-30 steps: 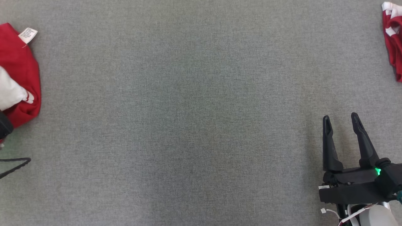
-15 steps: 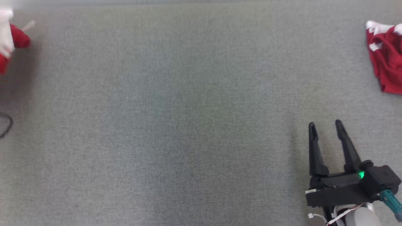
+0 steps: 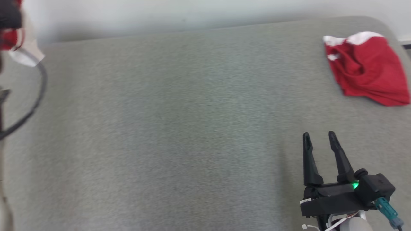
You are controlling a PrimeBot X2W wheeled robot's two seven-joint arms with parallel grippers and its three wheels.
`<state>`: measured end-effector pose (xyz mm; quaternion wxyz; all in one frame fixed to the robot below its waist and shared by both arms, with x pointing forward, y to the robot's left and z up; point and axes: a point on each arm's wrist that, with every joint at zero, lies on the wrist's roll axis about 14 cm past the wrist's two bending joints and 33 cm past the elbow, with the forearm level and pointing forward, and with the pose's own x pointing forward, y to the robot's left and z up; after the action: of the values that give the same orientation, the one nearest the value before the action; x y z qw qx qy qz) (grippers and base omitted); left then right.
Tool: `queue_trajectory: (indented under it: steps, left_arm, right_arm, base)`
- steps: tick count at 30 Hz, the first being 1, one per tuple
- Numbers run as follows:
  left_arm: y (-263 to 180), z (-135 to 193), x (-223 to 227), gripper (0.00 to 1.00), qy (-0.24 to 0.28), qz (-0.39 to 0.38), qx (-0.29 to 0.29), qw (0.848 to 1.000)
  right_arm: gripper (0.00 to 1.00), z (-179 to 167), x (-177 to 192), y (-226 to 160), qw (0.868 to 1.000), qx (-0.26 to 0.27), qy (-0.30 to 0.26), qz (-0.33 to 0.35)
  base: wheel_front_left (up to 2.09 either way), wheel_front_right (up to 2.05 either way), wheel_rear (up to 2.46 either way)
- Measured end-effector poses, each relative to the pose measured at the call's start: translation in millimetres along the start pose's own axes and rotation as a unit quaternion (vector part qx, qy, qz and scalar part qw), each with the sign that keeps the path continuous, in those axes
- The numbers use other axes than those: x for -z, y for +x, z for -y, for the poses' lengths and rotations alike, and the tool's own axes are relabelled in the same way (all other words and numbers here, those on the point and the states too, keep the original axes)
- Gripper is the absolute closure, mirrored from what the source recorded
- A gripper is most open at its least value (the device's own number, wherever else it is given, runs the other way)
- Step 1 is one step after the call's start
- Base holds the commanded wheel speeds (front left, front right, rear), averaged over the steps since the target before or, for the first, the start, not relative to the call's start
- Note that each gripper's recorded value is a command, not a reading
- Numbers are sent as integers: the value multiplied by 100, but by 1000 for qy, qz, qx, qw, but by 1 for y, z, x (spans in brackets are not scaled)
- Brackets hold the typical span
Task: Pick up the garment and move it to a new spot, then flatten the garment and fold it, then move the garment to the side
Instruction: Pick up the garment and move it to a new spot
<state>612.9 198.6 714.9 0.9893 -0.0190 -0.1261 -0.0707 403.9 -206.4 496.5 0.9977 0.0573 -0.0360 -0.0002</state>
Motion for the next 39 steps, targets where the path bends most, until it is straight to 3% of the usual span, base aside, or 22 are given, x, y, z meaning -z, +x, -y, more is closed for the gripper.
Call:
queue_trajectory:
  steps: [7, 14, 17, 23, 32, 33, 34, 39]
  left_arm:
    - [9, 118, -21, 100, -48, 41, 124, 990]
    - [-20, 225, -2, 100, -94, 26, 232, 968]
    - [-43, 259, 26, 100, -108, -7, 266, 958]
    - [-87, 269, 101, 100, -149, -99, 257, 950]
    - [-164, 263, 214, 100, -130, -236, 229, 935]
    - [-173, 264, 222, 64, -121, -249, 234, 932]
    - [-177, 265, 226, 0, -119, -251, 235, 931]
    - [-180, 266, 219, 0, -118, -225, 237, 938]
  right_arm:
    - [0, 23, -12, -23, 999, 42, 0, 10]
    - [0, 48, -22, -49, 996, 87, -6, 18]
    - [0, 56, -26, -56, 995, 100, -9, 22]
    - [0, 56, -24, -56, 995, 101, -8, 19]
    - [0, 50, -16, -47, 996, 90, -4, 9]
    - [0, 49, -16, -46, 996, 89, -4, 9]
    - [0, 49, -16, -46, 996, 88, -4, 8]
    - [0, 47, -17, -43, 996, 84, -3, 11]
  base:
    - [0, 0, 0]
    - [0, 0, 0]
    - [0, 0, 0]
    - [0, 0, 0]
    - [0, 0, 0]
    - [0, 0, 0]
    - [0, 0, 0]
    - [0, 0, 0]
